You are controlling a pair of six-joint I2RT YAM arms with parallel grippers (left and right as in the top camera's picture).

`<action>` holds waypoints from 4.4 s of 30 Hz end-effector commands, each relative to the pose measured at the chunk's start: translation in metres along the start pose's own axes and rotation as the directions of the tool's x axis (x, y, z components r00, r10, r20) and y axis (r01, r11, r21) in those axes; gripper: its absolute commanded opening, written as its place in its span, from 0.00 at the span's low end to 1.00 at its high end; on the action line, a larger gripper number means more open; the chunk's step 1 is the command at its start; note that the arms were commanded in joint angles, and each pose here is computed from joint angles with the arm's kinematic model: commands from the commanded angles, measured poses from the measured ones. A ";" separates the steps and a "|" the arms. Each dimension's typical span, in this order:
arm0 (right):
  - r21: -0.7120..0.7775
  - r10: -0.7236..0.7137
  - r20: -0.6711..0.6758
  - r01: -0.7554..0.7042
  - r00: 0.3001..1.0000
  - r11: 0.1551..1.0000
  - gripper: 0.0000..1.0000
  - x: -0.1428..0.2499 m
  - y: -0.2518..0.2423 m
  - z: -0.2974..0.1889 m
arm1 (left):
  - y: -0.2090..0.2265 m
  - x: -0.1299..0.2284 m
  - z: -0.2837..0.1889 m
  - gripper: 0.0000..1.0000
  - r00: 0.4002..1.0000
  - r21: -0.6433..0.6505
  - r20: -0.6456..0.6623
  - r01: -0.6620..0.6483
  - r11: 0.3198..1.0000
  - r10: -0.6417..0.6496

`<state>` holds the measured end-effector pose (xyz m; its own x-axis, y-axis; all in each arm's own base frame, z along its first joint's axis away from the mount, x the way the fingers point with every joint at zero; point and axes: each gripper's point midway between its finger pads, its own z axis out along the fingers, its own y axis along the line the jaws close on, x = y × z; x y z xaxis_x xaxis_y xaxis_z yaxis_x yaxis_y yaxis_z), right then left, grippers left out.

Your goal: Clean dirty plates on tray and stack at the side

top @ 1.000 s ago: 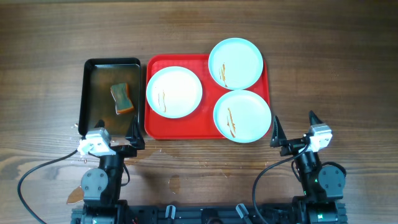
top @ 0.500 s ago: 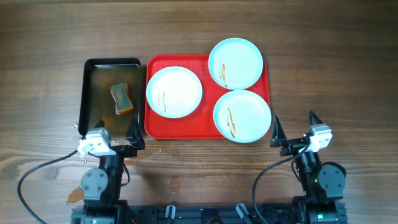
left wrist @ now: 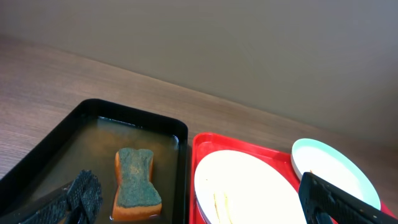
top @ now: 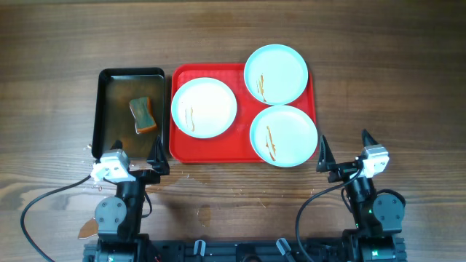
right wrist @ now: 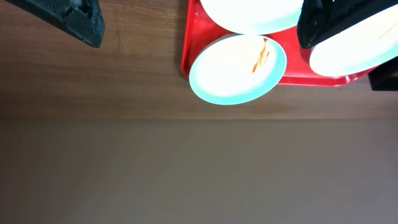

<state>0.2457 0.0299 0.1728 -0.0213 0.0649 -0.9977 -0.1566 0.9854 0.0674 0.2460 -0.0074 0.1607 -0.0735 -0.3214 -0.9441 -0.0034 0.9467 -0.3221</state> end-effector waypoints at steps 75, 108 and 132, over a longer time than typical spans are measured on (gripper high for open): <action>0.118 0.154 -0.976 -0.216 0.157 0.969 0.04 0.195 0.204 0.184 | 0.045 0.038 0.123 0.82 0.326 -0.486 -0.838 -0.080 0.870 -0.438; 0.098 0.144 -0.974 -0.244 0.177 0.965 0.04 0.193 0.208 0.190 | 0.042 0.074 0.138 0.04 0.351 -0.277 -0.904 -0.048 0.960 -0.243; 0.053 0.104 -0.981 -0.289 0.164 0.956 0.04 0.190 0.208 0.190 | 0.009 0.062 0.145 0.04 0.413 -0.157 -0.906 -0.129 0.979 -0.091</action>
<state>0.3980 0.2749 0.0042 -0.9864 -0.0283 -0.1617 -0.0834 0.9347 0.3454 0.3806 0.0023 0.0816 -0.9306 -0.2369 -0.2792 -0.2197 0.9712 -0.0916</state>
